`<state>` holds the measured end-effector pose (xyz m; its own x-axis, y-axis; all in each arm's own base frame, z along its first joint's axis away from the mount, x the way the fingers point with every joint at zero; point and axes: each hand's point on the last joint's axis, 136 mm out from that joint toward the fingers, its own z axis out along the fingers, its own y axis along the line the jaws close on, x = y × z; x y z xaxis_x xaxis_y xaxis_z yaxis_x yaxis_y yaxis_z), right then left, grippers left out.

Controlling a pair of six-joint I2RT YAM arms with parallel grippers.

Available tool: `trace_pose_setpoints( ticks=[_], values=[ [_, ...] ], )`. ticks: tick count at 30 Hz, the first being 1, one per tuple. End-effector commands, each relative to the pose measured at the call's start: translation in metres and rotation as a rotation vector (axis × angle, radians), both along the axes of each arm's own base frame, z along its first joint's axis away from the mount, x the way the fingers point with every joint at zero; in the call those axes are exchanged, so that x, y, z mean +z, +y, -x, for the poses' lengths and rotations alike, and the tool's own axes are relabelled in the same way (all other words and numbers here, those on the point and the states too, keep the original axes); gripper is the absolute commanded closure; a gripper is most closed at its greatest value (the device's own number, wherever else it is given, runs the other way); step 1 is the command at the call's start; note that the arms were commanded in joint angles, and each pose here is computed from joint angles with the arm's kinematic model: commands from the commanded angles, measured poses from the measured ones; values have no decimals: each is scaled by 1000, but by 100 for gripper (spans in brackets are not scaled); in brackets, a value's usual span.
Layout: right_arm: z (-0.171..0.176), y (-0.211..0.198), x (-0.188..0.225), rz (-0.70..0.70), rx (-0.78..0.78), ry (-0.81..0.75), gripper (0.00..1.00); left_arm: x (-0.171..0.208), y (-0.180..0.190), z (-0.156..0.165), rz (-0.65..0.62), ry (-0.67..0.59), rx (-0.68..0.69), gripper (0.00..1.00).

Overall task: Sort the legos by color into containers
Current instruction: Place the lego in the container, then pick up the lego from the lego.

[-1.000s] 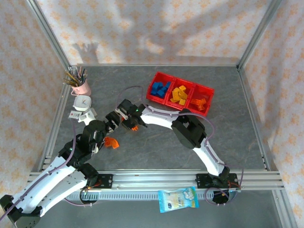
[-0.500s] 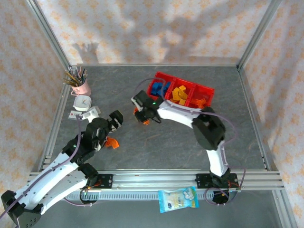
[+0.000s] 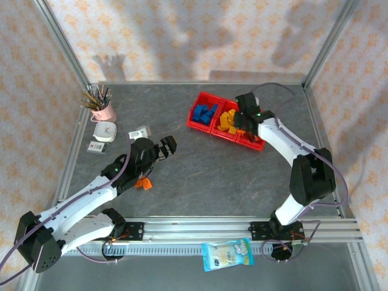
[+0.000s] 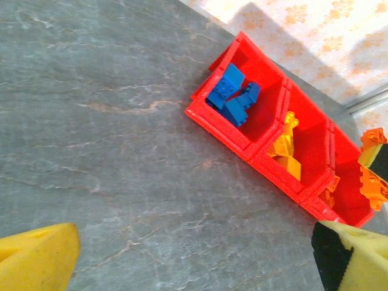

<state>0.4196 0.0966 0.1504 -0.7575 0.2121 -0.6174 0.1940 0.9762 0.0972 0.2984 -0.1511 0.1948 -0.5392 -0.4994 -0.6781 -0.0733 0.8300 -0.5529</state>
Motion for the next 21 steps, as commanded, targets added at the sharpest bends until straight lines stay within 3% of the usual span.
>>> trace_pose_setpoints(
  ticks=[1, 4, 8, 12, 15, 21],
  values=[
    [-7, -34, -4, 5, -134, -12, 70, 26, -12, -11, 34, -76, -40, 1],
    [-16, -51, -11, 21, -188, -12, 67, 27, -13, -14, 26, -77, -40, 1],
    [-29, -54, -13, 14, -188, 0, 46, 27, -9, -15, 12, -79, -28, 1],
    [-36, -40, 9, -14, -148, -40, 35, 29, -2, -14, 10, -80, -9, 1],
    [-31, -10, 19, -10, -73, -46, 33, 29, 8, -9, 9, -75, 20, 1],
    [3, 95, 18, -76, 190, -41, 29, 33, 36, 11, 13, -47, 98, 1]
  ],
)
